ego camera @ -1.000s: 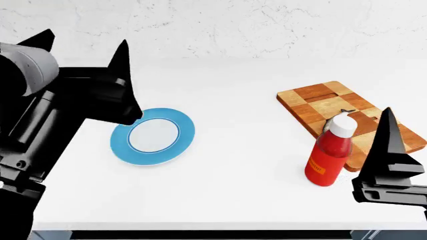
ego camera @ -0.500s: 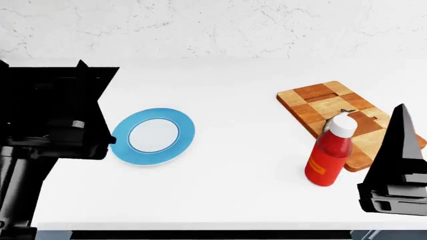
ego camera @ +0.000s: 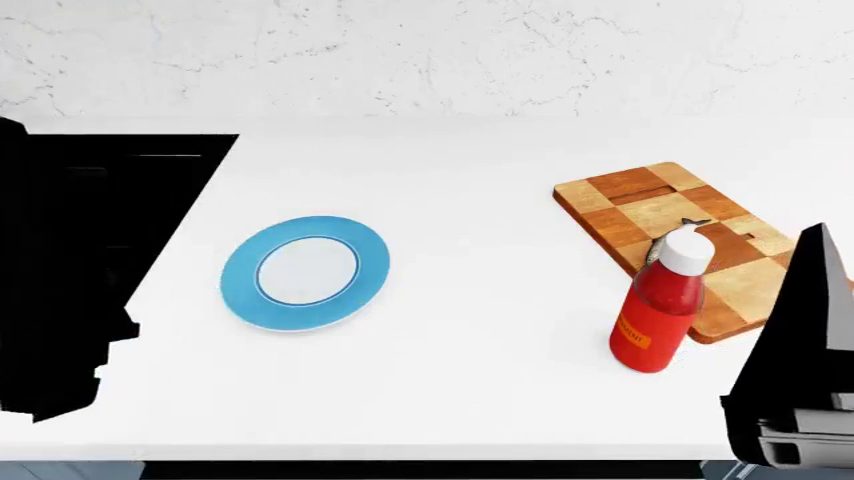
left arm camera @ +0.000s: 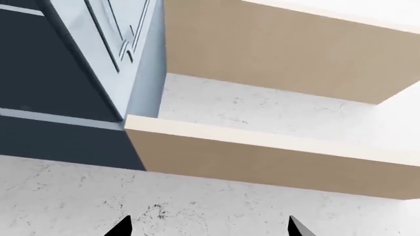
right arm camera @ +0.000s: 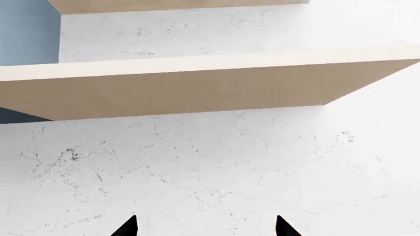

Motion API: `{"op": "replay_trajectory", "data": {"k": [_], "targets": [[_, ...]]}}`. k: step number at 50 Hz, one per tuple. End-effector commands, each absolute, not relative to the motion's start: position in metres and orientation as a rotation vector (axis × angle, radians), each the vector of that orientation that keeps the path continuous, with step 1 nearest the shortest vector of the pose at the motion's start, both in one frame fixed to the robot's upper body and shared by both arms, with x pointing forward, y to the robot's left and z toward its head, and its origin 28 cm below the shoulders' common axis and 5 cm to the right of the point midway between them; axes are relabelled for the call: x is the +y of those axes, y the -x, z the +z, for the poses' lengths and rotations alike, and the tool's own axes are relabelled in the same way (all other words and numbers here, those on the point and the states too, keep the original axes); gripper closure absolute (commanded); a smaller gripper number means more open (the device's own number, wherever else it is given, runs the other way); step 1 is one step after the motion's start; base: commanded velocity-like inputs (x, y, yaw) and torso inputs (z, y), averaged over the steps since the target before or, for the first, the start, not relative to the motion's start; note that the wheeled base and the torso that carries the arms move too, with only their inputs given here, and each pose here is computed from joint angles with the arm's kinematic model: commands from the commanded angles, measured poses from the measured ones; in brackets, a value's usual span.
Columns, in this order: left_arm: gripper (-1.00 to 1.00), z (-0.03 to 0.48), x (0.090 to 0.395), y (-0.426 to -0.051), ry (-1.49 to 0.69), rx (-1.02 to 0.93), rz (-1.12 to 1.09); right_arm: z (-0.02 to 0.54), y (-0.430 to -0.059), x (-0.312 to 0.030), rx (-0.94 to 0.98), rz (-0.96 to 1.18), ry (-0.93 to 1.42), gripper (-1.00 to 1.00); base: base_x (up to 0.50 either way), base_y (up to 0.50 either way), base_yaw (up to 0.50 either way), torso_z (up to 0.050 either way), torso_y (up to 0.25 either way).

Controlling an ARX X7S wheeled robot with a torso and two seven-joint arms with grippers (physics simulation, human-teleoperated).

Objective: Pick the fish from the plate and place it on the cutting board. Then pick the condiment bottle from the cabinet and place it next to the cutting board.

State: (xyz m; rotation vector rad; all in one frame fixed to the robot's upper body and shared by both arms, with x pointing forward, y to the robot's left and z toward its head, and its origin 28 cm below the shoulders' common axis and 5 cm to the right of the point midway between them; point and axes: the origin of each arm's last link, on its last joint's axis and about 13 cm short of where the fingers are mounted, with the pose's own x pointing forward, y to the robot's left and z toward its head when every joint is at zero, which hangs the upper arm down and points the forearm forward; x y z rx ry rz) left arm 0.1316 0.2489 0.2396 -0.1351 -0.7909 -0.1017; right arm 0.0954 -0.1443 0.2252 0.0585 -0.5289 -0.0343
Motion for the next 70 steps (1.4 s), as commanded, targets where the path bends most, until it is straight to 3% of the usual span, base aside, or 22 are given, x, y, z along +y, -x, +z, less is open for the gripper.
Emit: {"op": "replay_trajectory", "data": {"k": [1, 70], "targets": [[-1.00, 0.241, 0.250, -0.123, 0.151, -0.826, -0.122, 0.223, -0.089, -0.143, -0.581, -0.026, -0.090, -1.00, 0.00, 0.00, 0.00, 0.000, 0.000], [-1.00, 0.250, 0.250, -0.094, 0.177, -0.950, -0.152, 0.213, -0.073, -0.141, -0.707, 0.009, -0.141, -1.00, 0.00, 0.00, 0.00, 0.000, 0.000]]}}
